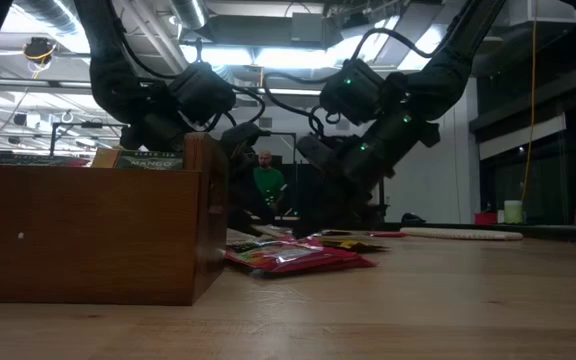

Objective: Pick & Place Tea
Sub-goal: Put the brown tea bag into the left section of the wooden organizer

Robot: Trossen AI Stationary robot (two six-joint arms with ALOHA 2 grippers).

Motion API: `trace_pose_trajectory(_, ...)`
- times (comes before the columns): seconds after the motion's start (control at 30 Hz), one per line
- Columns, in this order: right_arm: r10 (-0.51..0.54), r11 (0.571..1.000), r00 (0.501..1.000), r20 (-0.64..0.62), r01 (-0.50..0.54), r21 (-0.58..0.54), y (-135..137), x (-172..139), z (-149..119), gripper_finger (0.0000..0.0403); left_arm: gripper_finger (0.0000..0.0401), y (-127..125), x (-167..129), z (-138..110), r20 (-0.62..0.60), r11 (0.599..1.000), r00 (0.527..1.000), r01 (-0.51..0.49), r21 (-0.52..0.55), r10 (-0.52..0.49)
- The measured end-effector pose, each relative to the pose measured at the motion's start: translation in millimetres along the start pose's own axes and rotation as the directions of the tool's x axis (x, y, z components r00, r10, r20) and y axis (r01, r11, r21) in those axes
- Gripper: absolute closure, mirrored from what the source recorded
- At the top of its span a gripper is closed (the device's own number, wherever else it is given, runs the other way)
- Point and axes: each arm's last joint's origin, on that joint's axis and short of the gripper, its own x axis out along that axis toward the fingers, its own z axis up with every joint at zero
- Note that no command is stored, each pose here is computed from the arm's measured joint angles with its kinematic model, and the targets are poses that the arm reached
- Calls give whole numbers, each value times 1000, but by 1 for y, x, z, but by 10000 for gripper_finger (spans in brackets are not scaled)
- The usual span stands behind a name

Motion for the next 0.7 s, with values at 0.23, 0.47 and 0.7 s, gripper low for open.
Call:
trace_pose_trajectory(0.23, 16, 1000, 1000, 25, -16, -9, 2, 0, 2, 396, 327, -2, 1, -3, -12, 999, 1000, 7, 54, -7)
trace_pose_trajectory(0.47, 41, 997, 999, 13, -40, -67, 4, 0, 1, 392, 390, -3, -3, -4, -32, 989, 999, 13, 145, -9)
trace_pose_trajectory(0.7, 139, 987, 990, -27, -140, -74, 7, 0, 1, 345, 395, -8, -23, -2, -35, 973, 999, -11, 230, 20)
